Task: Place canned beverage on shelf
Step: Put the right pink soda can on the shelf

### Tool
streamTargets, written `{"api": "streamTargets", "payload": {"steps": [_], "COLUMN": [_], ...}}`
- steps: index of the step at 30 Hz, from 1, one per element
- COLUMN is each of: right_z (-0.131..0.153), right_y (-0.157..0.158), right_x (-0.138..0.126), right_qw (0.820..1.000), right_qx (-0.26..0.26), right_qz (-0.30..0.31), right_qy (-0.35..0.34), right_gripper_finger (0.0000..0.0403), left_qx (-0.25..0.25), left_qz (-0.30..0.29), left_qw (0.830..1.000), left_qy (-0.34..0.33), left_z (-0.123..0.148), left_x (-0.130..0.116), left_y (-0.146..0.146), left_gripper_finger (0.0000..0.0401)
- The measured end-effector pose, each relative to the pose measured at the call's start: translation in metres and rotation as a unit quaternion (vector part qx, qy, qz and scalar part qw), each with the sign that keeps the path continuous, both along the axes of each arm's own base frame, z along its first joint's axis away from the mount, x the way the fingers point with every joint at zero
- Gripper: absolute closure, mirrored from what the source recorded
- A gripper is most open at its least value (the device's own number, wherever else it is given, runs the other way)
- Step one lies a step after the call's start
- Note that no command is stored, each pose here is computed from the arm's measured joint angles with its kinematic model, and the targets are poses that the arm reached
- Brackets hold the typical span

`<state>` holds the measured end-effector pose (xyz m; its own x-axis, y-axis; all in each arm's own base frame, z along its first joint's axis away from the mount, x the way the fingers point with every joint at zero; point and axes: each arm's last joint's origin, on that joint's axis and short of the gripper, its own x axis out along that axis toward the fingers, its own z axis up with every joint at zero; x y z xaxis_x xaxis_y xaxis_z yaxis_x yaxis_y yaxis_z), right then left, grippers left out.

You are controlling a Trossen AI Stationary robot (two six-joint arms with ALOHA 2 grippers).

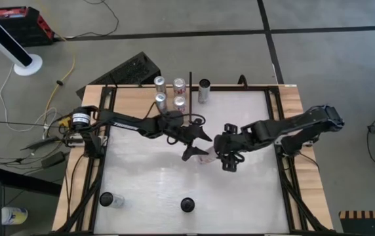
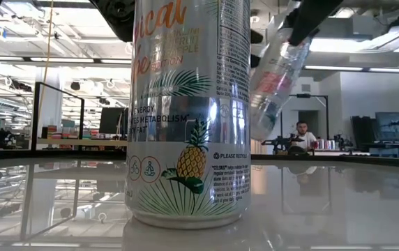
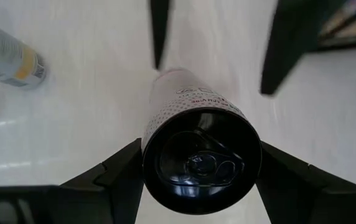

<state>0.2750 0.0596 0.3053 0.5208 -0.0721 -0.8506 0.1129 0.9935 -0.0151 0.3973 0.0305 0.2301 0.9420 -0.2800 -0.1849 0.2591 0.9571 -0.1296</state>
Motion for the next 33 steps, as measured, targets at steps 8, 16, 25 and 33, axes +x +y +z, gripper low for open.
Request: {"api": "streamTargets", "payload": {"steps": [8,16,25,33], "right_z": [0.010,0.010,0.009,0.009], "right_y": [-0.005,-0.017,-0.025,-0.027], "right_x": [0.018,0.026,0.029,0.029], "right_qw": [0.999,0.999,0.999,0.999], "right_qx": [-0.032,-0.036,-0.030,-0.030], "right_qz": [0.008,-0.007,-0.015,-0.014], "right_qy": [-0.033,-0.040,-0.040,-0.039], "right_gripper_finger": [0.0123,0.0123,0.0113,0.0100], "left_qx": [0.003,0.027,0.045,0.044], "left_qz": [-0.026,-0.011,-0.008,-0.007], "left_qw": [1.000,0.999,0.998,0.998], "left_qy": [0.016,0.035,0.035,0.034], "left_z": [-0.005,-0.009,-0.010,-0.010], "left_x": [0.000,-0.001,-0.001,-0.002], "left_y": [-0.004,-0.003,-0.002,0.000], "left_gripper_finger": [0.0117,0.0117,0.0158,0.0171]}}
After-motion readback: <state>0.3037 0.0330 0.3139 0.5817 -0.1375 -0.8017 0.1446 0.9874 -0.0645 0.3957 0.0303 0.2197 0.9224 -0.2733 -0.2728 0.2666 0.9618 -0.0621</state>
